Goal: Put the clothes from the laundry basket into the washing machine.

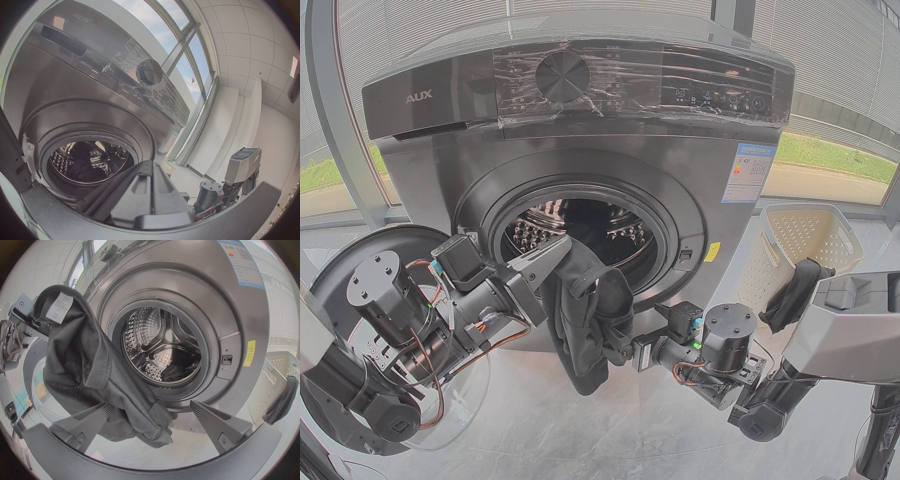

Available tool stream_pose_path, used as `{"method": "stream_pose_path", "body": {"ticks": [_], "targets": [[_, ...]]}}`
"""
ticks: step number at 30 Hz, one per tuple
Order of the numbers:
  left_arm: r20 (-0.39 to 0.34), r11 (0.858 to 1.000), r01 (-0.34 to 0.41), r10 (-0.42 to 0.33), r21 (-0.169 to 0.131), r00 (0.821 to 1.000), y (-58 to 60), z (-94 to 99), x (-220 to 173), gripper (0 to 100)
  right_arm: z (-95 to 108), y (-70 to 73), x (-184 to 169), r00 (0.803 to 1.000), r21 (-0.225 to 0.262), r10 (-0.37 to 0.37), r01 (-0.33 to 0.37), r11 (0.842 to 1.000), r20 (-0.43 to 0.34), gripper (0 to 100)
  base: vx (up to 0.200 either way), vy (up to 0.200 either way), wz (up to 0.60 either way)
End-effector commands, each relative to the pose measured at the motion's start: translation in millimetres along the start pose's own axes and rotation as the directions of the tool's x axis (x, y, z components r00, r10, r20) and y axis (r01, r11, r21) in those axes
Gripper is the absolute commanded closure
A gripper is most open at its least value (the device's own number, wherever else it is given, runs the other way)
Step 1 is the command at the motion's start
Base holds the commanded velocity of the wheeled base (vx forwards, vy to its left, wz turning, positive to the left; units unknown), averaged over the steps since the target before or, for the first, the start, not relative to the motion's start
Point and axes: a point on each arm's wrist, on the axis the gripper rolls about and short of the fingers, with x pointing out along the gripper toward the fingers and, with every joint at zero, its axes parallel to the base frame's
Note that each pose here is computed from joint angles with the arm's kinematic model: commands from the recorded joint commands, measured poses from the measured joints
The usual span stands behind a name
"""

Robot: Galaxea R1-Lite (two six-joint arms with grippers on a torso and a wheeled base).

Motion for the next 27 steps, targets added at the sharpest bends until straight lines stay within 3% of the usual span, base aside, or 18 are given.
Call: {"method": "stream_pose_path", "body": {"ticks": [1, 10, 11, 21, 27], "targets": [[0.005, 1.000, 0.001, -0.001, 0.001, 1.000, -0.4, 1.1, 0, 100, -2, 2.5, 6, 1.000, -0.002, 0.005, -0.005, 1.000, 0.004, 0, 0.000, 0.000, 0.00], [0.003, 1.000, 0.000, 0.000, -0.001, 1.000, -0.3, 0.8, 0, 100, -4, 7.8, 19, 0.999, 0.000, 0.018, -0.018, 1.000, 0.031, 0, 0.000, 0.000, 0.00], [0.003, 1.000, 0.002, -0.002, 0.001, 1.000, -0.4, 0.8, 0, 100, -2, 8.5, 20, 0.999, -0.005, 0.022, -0.022, 1.000, 0.040, 100, 0.000, 0.000, 0.00], [-0.010, 1.000, -0.008, 0.008, -0.003, 1.000, 1.9, -2.9, 0, 100, 7, 15.7, 11, 0.996, -0.005, 0.060, -0.060, 0.998, 0.069, 100, 0.000, 0.000, 0.00], [-0.026, 0.998, -0.056, 0.056, 0.000, 0.998, 19.1, -6.8, 0, 100, 24, 10.0, -13, 0.996, -0.001, 0.042, -0.042, 0.999, 0.074, 100, 0.000, 0.000, 0.00]]}}
